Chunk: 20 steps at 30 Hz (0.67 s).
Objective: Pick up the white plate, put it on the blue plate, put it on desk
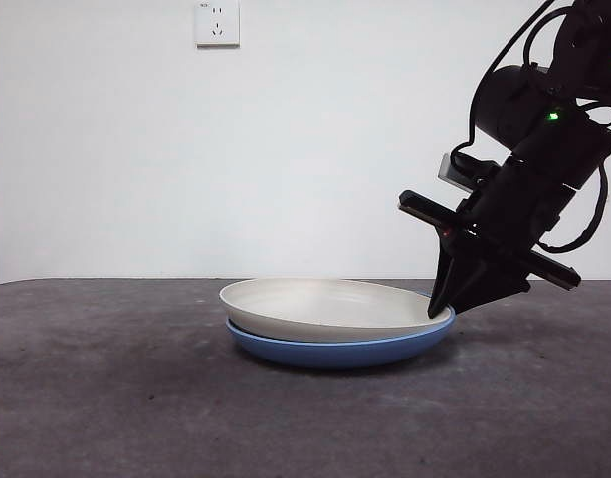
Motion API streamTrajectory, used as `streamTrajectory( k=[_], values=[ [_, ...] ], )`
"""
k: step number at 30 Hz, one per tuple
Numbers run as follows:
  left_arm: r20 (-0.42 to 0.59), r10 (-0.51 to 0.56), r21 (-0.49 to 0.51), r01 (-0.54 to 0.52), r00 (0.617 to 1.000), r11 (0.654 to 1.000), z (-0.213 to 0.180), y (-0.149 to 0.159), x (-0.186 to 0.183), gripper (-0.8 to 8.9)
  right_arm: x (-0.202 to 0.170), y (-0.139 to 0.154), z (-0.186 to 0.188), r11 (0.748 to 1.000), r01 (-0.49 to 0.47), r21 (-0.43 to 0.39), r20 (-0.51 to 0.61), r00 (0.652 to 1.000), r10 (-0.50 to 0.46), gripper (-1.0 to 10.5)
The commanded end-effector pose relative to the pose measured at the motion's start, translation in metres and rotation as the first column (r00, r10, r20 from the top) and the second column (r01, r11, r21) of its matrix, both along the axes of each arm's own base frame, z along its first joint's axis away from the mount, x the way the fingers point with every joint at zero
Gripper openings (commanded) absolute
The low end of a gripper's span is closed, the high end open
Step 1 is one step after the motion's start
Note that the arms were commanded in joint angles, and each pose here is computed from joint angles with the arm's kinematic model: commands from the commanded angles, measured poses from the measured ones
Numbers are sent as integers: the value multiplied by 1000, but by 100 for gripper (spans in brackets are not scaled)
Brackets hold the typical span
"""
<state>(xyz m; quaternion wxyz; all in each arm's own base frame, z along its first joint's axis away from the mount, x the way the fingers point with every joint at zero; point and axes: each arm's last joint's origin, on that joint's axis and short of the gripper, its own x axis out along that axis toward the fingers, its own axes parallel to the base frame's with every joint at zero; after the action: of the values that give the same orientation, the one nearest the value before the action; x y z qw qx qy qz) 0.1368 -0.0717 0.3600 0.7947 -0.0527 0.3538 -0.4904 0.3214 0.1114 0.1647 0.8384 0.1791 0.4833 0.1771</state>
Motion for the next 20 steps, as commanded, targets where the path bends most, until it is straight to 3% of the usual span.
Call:
streamTrajectory(
  k=[1, 6, 11, 20],
  values=[
    [25, -17, -4, 17, 1000, 1000, 3, -1, 1, 280, 6, 4, 2, 1000, 0, 13, 15, 1000, 0, 10],
    [25, -17, -4, 17, 1000, 1000, 3, -1, 1, 280, 5, 5, 2, 1000, -5, 14, 15, 1000, 4, 12],
    [25, -17, -4, 17, 1000, 1000, 3, -1, 1, 280, 4, 7, 2, 1000, -4, 17, 10, 1000, 4, 171],
    [25, -17, -4, 17, 1000, 1000, 3, -1, 1, 280, 0, 6, 18, 1000, -4, 29, 48, 999, 3, 229]
  ],
)
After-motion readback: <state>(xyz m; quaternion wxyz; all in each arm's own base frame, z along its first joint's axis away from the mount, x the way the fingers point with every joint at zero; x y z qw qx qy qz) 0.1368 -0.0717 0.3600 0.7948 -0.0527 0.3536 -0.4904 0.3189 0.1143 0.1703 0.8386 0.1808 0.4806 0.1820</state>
